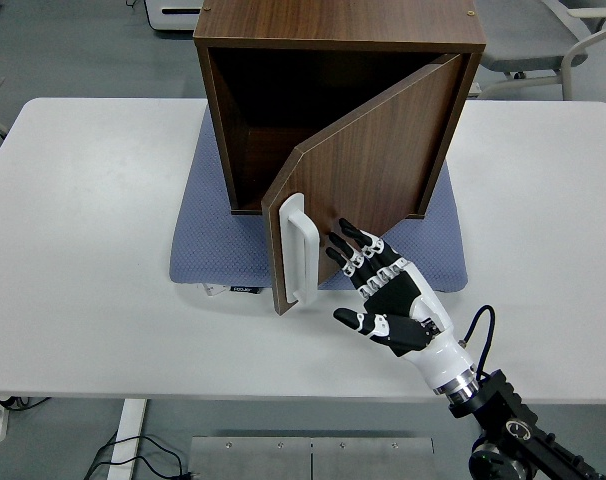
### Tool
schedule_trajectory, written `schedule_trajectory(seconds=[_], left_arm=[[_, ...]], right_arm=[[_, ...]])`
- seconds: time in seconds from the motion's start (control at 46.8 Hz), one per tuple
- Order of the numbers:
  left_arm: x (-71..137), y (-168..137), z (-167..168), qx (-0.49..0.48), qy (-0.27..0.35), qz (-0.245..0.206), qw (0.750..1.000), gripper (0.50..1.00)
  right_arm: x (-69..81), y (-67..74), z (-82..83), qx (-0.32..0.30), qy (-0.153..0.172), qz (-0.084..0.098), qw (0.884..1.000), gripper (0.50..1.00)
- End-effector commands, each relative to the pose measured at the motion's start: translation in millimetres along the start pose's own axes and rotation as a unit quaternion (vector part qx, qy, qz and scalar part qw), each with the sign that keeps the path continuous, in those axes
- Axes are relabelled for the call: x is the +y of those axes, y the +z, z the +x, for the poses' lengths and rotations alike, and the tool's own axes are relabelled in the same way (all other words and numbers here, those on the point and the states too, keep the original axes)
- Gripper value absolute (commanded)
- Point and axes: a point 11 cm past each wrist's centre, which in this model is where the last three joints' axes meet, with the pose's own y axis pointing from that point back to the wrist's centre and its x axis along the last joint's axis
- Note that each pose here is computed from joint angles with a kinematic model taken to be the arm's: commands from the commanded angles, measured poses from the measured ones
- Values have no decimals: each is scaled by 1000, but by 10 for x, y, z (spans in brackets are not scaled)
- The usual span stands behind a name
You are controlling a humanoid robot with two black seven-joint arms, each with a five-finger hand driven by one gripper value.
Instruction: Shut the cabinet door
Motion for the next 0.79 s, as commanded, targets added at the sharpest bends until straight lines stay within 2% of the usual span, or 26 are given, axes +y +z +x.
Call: schedule_trajectory(seconds=[0.0, 0.15, 0.342, 0.385, 0.47, 0.769], left_arm=[[0, 0, 0, 0, 0, 0, 1000, 1000], [0, 0, 0, 0, 0, 0, 1000, 1000], [0, 0, 1, 1, 1, 0, 1000, 1000], [0, 0, 0, 0, 0, 0, 1000, 1000], [0, 0, 0, 0, 0, 0, 1000, 1000], [0, 0, 1, 1, 1, 0, 1000, 1000]], right_arm=[[-23, 1, -2, 1, -2, 0, 1000, 1000], [-81, 44, -17, 6, -2, -8, 1000, 1000], [-199, 21, -24, 3, -6, -1, 1000, 1000], [-207, 35, -9, 4, -5, -6, 1000, 1000], [-266, 28, -15, 5, -9, -5, 1000, 1000], [-447, 74, -87, 13, -28, -27, 999, 1000]])
